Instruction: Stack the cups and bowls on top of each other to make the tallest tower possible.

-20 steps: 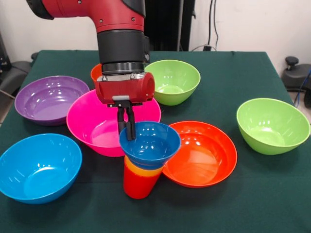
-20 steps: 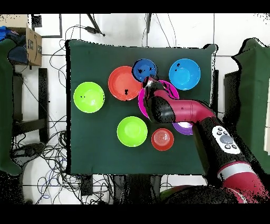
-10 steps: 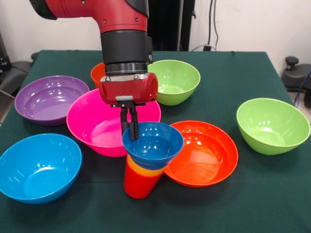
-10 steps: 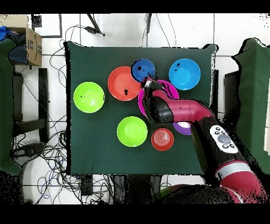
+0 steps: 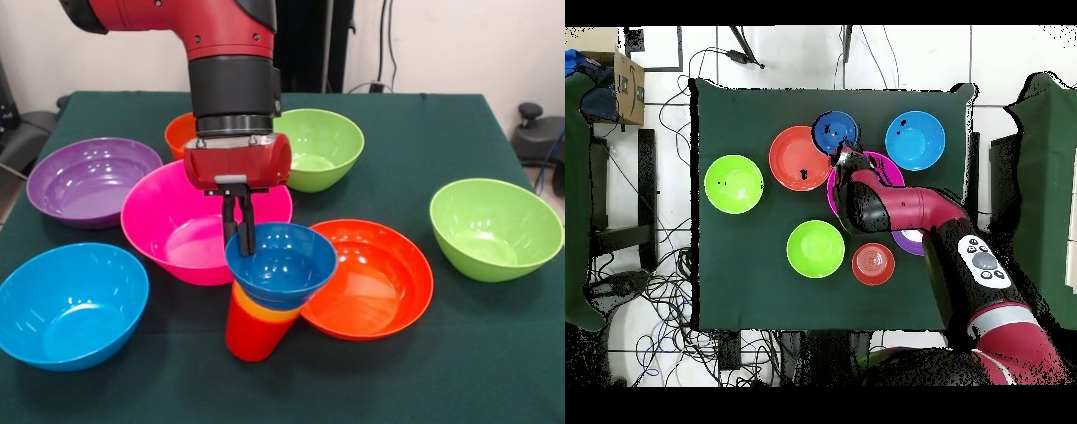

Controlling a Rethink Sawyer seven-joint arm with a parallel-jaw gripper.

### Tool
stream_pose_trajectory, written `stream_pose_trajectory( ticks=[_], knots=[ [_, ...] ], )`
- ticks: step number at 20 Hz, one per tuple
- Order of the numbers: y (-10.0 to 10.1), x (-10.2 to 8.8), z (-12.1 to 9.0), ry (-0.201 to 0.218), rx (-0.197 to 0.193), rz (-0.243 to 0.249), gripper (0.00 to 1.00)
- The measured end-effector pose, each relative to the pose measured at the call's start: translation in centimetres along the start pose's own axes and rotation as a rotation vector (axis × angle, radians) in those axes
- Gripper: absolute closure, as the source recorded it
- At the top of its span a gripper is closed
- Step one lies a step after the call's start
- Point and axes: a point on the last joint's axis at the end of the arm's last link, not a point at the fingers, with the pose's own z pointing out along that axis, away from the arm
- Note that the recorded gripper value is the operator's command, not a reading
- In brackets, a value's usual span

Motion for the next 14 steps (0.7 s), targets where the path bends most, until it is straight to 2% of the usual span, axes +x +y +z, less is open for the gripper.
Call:
stream_pose_trajectory(
  ticks=[14],
  knots=[
    [-0.33,0.01,-0.23,-0.003,0.023,-0.020,1.00]
  ],
)
